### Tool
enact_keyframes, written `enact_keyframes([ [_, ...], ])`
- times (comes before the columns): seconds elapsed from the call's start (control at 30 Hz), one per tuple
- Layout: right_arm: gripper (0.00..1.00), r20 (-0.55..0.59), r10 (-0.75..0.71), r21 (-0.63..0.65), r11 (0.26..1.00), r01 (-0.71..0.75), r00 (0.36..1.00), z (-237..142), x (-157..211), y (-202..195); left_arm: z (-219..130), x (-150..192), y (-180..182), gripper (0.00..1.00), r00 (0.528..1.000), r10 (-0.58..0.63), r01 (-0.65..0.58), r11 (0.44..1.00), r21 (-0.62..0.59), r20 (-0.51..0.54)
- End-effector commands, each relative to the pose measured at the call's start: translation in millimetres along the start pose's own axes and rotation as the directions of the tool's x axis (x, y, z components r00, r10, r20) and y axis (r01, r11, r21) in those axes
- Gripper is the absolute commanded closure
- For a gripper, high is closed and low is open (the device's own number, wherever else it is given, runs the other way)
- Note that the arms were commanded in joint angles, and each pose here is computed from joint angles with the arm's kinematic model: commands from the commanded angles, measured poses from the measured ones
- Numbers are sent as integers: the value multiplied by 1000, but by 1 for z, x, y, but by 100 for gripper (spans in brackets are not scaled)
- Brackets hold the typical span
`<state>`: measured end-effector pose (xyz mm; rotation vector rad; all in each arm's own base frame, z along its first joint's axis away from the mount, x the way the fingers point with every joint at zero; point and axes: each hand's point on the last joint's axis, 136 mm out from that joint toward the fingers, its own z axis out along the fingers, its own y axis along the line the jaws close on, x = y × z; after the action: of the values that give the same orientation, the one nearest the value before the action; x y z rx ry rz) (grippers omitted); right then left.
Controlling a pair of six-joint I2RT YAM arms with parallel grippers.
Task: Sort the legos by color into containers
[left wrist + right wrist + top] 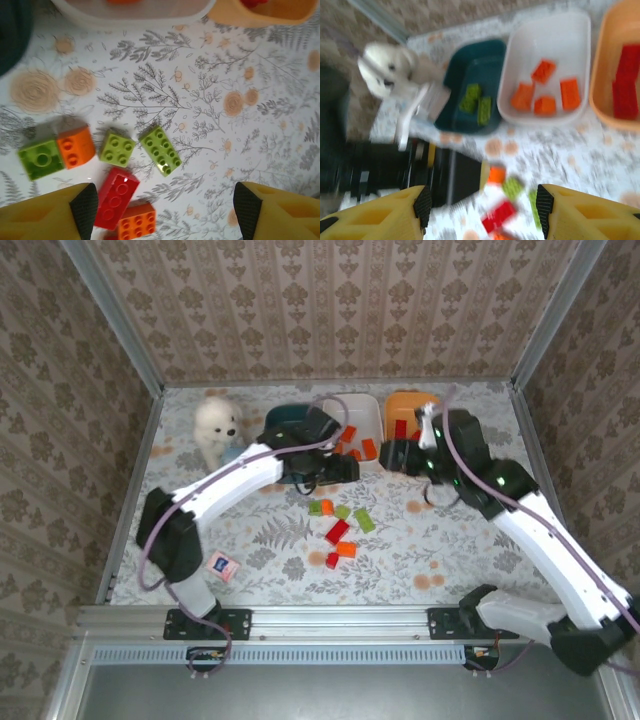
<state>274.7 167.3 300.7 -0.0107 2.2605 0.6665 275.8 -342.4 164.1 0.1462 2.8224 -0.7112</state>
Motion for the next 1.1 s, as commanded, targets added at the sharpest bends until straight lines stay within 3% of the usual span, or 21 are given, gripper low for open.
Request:
enact_keyframes([
  [0.0, 39, -119, -31, -74, 997, 22, 992, -24, 54, -2, 9, 13, -4, 25, 990, -134, 125, 982, -141, -52],
  [0.17, 36, -180, -59, -109, 993, 40, 982, -55, 90, -9, 38, 25, -27, 23, 973, -208, 181, 955, -235, -96],
  [0.3, 35, -194, -49, -181, 983, 13, 980, -64, 100, -1, 61, 36, -14, 22, 931, -354, 314, 902, -296, -92],
  [0.43, 33, -138, -17, -217, 976, -13, 990, -73, 97, 3, 75, 53, -5, 22, 883, -464, 413, 842, -348, -75],
  [0.57, 32, -122, -3, -194, 981, -21, 993, -74, 101, -5, 90, 60, -15, 22, 882, -462, 402, 841, -362, -93],
  [0.73, 32, -130, 7, -185, 982, -31, 992, -74, 105, -8, 103, 77, -6, 24, 850, -512, 403, 783, -473, -125],
  [1.07, 32, -136, 1, -174, 984, -25, 991, -77, 108, -11, 123, 78, -1, 31, 850, -519, 415, 766, -491, -93],
])
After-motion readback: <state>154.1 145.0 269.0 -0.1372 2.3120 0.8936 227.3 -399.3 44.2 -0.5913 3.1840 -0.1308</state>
